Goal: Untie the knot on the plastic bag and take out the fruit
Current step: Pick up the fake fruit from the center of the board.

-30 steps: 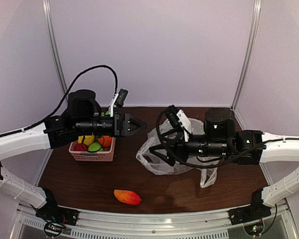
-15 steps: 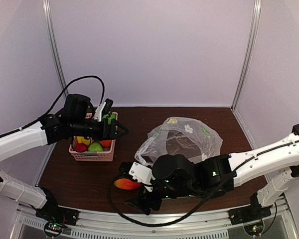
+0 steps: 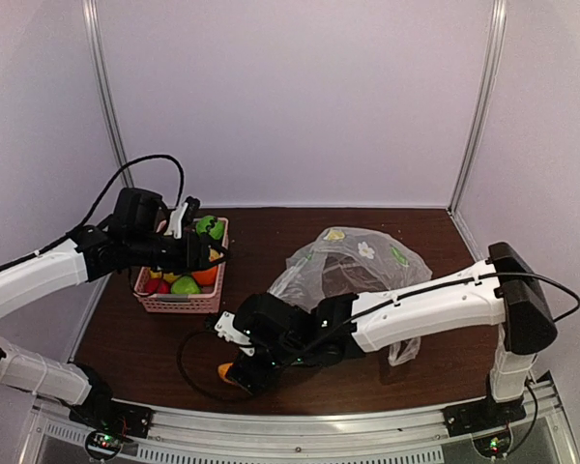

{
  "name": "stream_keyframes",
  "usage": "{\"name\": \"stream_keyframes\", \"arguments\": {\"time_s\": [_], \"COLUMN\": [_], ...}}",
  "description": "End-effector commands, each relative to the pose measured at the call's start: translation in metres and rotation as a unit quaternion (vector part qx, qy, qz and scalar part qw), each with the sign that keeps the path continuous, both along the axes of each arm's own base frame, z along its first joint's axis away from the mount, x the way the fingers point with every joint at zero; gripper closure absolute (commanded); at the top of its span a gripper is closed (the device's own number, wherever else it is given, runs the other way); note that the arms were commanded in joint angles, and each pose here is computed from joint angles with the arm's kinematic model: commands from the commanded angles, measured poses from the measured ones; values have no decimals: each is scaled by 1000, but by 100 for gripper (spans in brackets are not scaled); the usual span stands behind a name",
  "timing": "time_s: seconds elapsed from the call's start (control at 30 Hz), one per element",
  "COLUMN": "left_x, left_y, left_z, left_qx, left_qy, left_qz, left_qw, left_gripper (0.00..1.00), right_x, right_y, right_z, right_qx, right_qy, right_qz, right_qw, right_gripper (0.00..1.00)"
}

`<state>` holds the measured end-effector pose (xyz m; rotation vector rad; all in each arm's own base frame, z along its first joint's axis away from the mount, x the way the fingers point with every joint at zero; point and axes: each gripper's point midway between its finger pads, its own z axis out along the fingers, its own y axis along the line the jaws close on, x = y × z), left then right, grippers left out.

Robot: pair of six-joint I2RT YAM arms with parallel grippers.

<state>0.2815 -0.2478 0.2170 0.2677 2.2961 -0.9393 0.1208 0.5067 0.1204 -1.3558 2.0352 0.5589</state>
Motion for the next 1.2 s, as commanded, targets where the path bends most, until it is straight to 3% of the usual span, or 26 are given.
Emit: {"name": "stream_keyframes", "arguments": {"time_s": [0.0,0.2,0.43,0.8,1.0,1.17], "left_x": [1,-2,-3,-8,-15,-29], "left_y": [13,18,20,20,16,9], "left_z": [-2,-7,-10,-7,-3,12], "left_qx": [7,11,11,5,-5,-32], "left_qy": [-9,-6,-2,-3,-6,-13], "left_qz": [13,17,20,13,-11,-44], "left_qw": [1000,1000,1000,1000,1000,998], "left_gripper": [22,21,20,18,18,18], "right_x": [11,5,10,24,24,28], "right_y": [3,5,3,2,3,-5], "right_z": [-19,-42,-64,-71,-41,17], "right_qx": [-31,-39,-62,-73,-39,25], "right_qy": [19,66,56,30,35,21], "right_qz": [21,58,54,32,25,8], "right_qw": [999,995,995,996,998,999], "right_gripper": [9,8,9,38,49,50]}}
